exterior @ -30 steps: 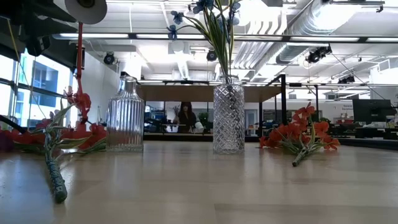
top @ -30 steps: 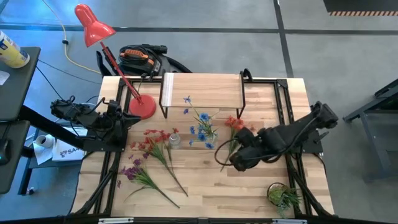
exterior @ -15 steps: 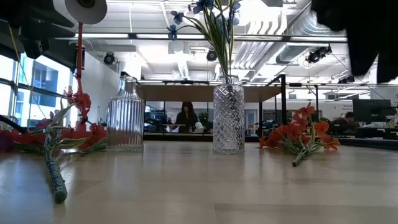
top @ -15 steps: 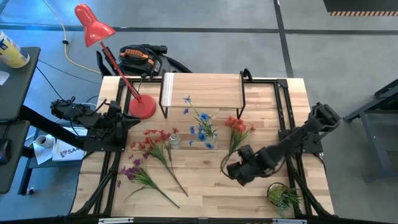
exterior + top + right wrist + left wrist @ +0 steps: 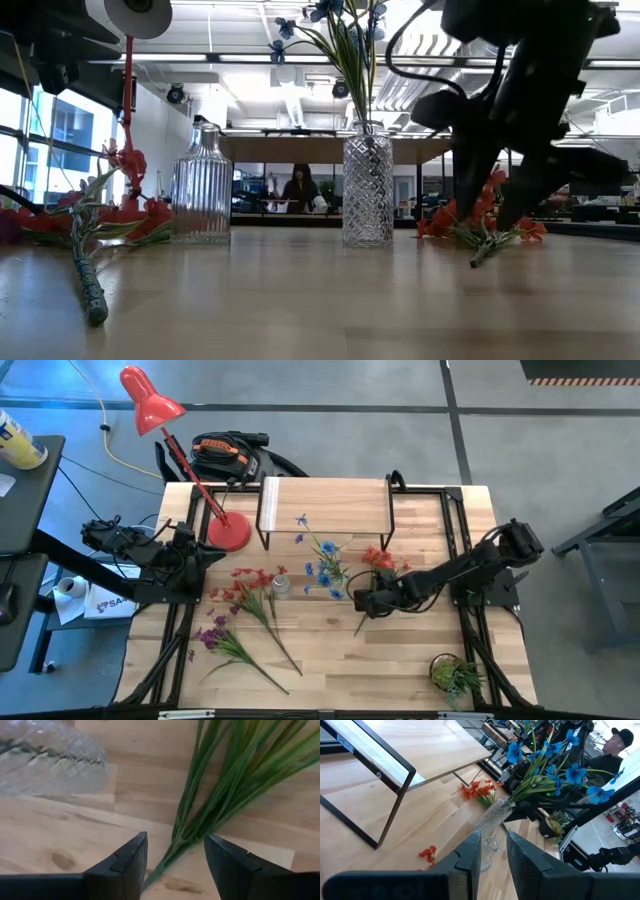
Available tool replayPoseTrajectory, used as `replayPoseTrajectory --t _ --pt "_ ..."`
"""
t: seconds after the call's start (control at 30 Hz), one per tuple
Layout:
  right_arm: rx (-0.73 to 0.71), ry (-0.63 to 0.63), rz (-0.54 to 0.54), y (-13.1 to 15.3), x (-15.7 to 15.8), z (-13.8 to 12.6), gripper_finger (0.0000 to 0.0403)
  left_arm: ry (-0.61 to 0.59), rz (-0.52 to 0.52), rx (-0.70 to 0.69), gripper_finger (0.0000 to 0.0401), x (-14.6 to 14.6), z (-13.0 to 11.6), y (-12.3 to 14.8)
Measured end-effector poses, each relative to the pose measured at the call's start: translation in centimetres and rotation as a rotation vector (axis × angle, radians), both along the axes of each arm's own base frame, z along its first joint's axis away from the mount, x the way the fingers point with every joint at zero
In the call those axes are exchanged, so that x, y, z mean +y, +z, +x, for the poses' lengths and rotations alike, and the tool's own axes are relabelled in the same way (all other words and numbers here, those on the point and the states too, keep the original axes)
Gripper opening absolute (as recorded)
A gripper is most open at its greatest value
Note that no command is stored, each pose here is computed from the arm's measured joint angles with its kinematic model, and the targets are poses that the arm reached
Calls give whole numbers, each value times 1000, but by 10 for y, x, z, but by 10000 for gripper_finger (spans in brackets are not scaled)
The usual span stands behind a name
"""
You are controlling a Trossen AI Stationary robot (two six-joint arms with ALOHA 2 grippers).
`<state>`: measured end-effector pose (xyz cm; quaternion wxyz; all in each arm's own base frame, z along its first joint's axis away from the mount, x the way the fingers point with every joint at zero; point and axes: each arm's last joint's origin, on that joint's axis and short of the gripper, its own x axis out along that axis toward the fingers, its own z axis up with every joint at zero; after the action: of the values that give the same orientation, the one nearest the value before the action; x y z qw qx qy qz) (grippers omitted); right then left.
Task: Pick and place flowers into a vace then onto a shelf
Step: Put the right orange flowers into the right transparent flower vase
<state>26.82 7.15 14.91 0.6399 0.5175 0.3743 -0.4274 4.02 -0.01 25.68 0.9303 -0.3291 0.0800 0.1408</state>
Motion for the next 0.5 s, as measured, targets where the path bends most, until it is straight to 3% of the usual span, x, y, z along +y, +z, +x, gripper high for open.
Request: replayPoseTrajectory --t 0.5 --pt "191 -45 -16 -29 -20 0 178 17 4 -3 127 0 0 0"
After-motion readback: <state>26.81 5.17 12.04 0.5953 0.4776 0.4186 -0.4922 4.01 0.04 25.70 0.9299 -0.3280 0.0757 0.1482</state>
